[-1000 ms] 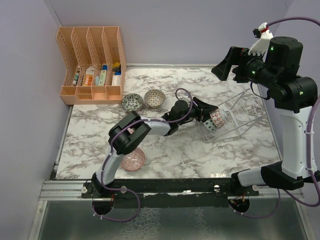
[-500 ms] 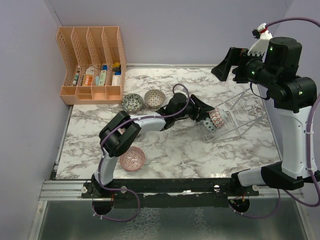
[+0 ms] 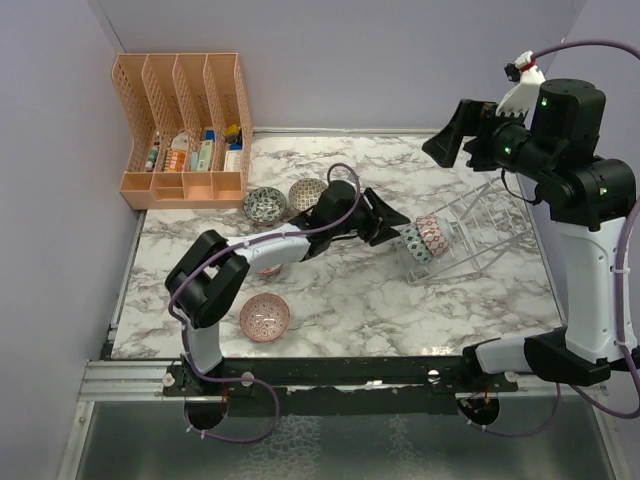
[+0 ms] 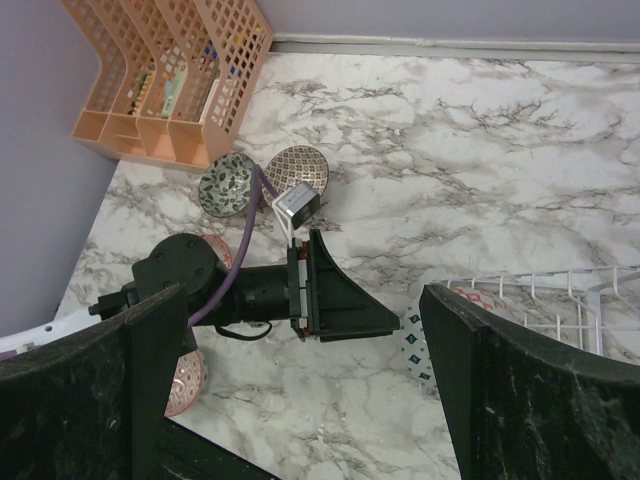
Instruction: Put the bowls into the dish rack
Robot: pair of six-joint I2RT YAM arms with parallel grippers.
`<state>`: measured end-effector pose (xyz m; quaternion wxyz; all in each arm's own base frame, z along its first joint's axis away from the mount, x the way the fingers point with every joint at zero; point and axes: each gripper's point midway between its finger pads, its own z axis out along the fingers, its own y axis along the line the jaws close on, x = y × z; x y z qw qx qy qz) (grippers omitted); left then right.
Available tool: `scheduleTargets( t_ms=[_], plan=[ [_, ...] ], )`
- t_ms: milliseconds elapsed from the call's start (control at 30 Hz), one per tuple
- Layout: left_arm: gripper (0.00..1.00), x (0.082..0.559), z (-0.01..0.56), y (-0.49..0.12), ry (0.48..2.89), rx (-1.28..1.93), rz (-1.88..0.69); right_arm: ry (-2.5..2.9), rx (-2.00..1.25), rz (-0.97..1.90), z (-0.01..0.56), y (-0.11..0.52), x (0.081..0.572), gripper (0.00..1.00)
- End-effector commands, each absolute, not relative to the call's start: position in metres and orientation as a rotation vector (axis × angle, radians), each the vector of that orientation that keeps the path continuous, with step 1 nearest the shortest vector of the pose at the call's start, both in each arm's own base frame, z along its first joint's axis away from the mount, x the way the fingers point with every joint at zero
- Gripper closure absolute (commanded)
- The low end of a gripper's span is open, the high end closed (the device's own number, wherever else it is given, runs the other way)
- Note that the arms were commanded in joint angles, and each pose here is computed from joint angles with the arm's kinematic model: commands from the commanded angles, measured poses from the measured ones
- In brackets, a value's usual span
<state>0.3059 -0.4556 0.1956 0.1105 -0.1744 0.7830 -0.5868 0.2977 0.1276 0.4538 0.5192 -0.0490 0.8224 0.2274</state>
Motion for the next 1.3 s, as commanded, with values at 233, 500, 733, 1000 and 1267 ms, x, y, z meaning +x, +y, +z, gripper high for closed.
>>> scheduleTargets(
  t_ms=[233, 500, 733, 1000, 1267],
  plan=[
    [0.44, 0.308, 0.209, -0.341, 2.346, -0.355, -1.171, 1.901, -0.206, 0.678, 0.473, 0.145, 0.281, 0.01],
    [0.44, 0.289, 0.173, -0.200, 2.428, -0.251, -0.311, 1.904, -0.239, 0.723, 0.467, 0.152, 0.278, 0.01],
    [0.44, 0.277, 0.129, -0.144, 2.412, -0.180, 0.008, 1.912, -0.253, 0.759, 0.463, 0.158, 0.280, 0.01],
    [0.36, 0.296, 0.106, -0.141, 2.363, 0.042, 0.113, 1.915, -0.247, 0.798, 0.460, 0.162, 0.278, 0.00],
    [0.24, 0.311, 0.088, -0.175, 2.376, 0.147, -0.057, 1.919, -0.236, 0.770, 0.460, 0.158, 0.278, 0.00]
  ],
)
